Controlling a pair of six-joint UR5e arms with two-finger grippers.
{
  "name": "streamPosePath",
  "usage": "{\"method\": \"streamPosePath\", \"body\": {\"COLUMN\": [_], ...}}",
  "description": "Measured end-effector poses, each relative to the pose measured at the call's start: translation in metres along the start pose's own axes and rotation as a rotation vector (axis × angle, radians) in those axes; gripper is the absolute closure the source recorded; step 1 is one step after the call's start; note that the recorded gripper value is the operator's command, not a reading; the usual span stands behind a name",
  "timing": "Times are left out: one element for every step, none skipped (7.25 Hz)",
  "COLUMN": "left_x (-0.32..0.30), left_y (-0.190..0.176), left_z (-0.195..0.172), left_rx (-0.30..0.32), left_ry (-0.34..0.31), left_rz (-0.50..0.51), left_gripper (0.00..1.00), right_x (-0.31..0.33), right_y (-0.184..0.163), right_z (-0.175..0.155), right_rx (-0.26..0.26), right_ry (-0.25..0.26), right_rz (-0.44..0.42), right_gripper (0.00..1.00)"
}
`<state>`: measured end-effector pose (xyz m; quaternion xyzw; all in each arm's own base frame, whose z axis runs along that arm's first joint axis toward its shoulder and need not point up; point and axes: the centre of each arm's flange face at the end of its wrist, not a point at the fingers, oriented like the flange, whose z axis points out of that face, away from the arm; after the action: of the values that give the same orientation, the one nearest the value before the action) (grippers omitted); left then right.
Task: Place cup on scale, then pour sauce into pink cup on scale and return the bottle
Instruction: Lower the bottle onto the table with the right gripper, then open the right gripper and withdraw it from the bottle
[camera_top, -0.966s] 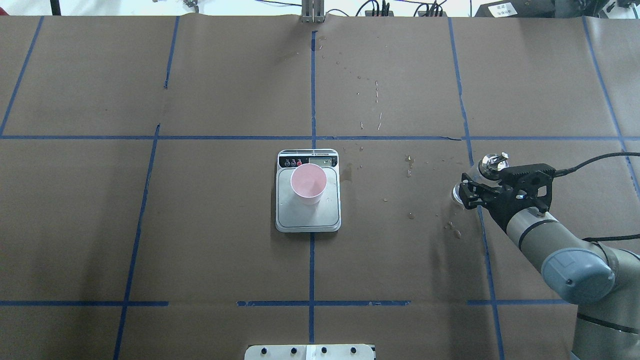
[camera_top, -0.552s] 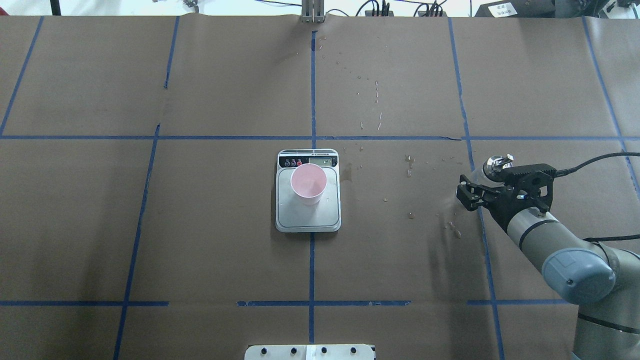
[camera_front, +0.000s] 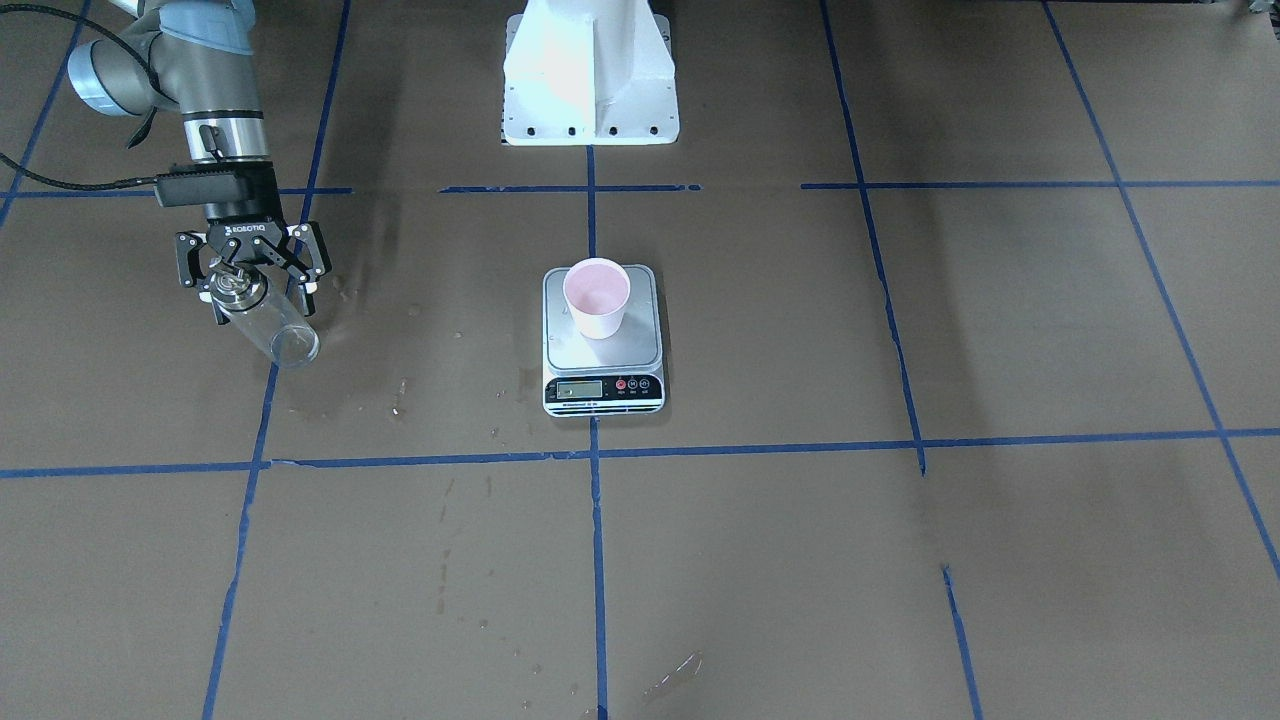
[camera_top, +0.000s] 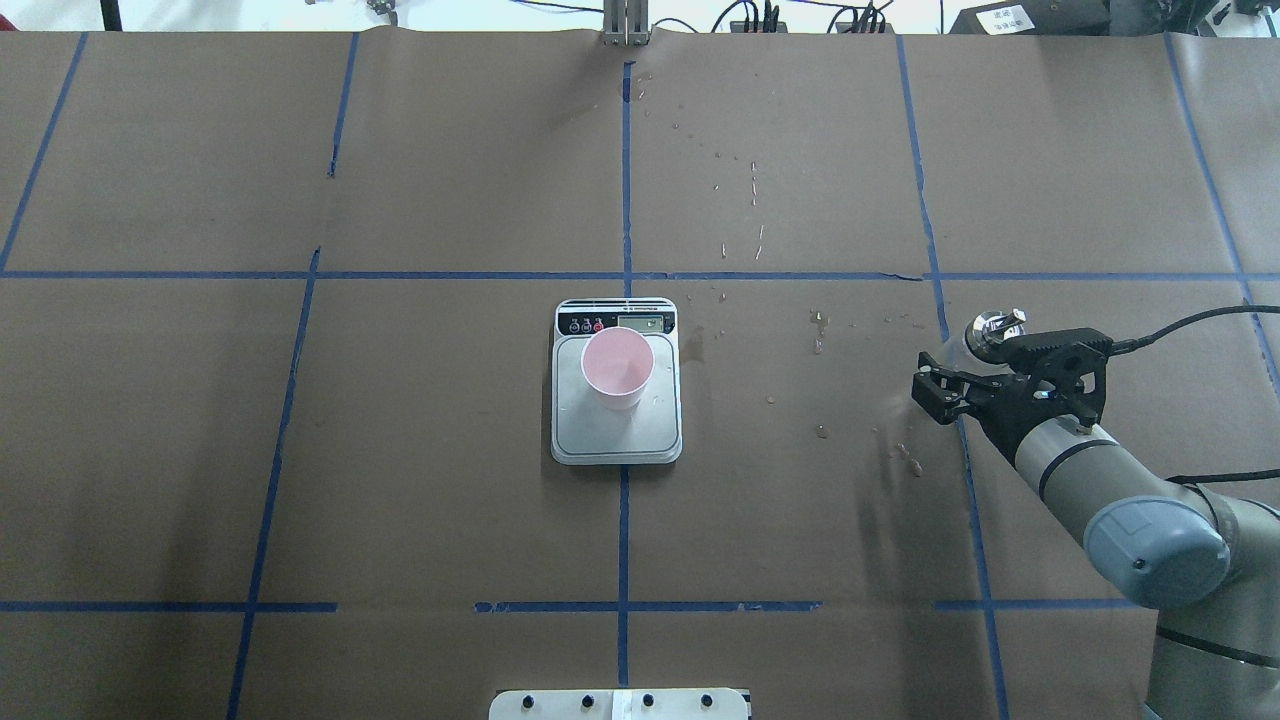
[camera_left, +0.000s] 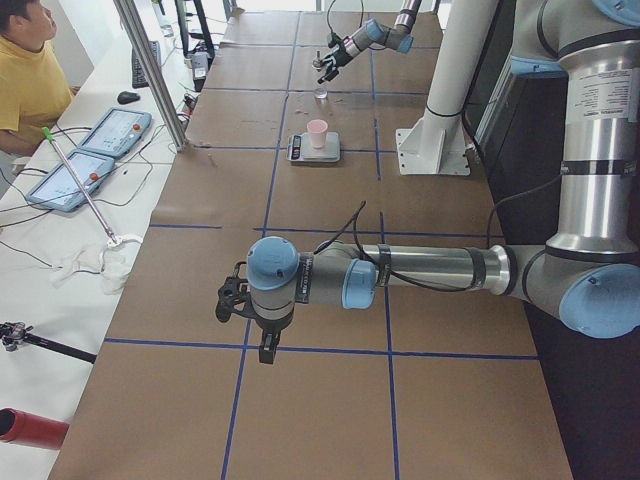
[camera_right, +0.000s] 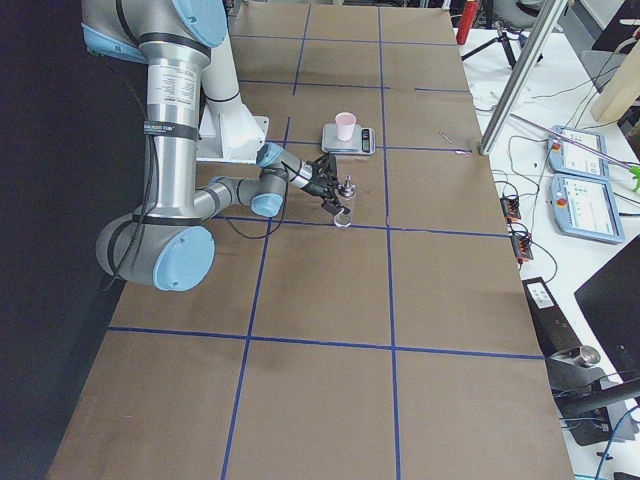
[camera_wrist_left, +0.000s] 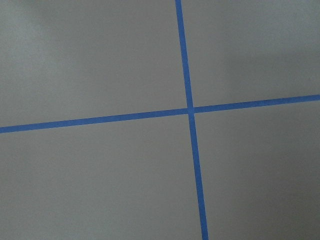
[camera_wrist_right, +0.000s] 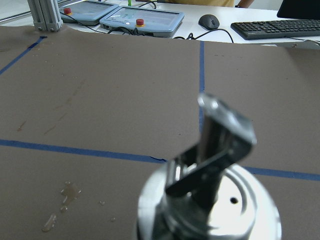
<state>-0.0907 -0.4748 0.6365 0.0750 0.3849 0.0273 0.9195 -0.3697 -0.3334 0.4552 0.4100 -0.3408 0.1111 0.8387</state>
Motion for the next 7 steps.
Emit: {"method": "streamPosePath", "body": {"left_x": [0.000, 0.000, 0.000, 0.000, 0.000, 0.000, 0.000], "left_y": [0.000, 0.000, -0.001, -0.001, -0.001, -0.001, -0.001], "left_z": [0.000, 0.000, 0.000, 0.000, 0.000, 0.000, 0.000], "left_rx": [0.001, 0.001, 0.001, 0.001, 0.001, 0.001, 0.001], "left_ry": [0.000, 0.000, 0.000, 0.000, 0.000, 0.000, 0.000], "left_rz": [0.000, 0.000, 0.000, 0.001, 0.001, 0.001, 0.001], "left_gripper": [0.00, 0.00, 0.00, 0.00, 0.00, 0.00, 0.00], "right_x": [0.001, 0.002, 0.004, 0.005, 0.007, 0.008, 0.010], "right_y": [0.001, 0.003, 0.007, 0.015, 0.025, 0.034, 0.038], "right_z": [0.000, -0.001, -0.002, -0.005, -0.008, -0.012, -0.019], "right_rx": [-0.002, -0.009, -0.023, -0.039, -0.058, -0.074, -0.089], "right_ry": [0.000, -0.001, -0.004, -0.008, -0.013, -0.019, -0.027], "right_rz": [-0.001, -0.004, -0.010, -0.020, -0.034, -0.046, -0.055], "right_gripper": [0.00, 0.00, 0.00, 0.00, 0.00, 0.00, 0.00]}}
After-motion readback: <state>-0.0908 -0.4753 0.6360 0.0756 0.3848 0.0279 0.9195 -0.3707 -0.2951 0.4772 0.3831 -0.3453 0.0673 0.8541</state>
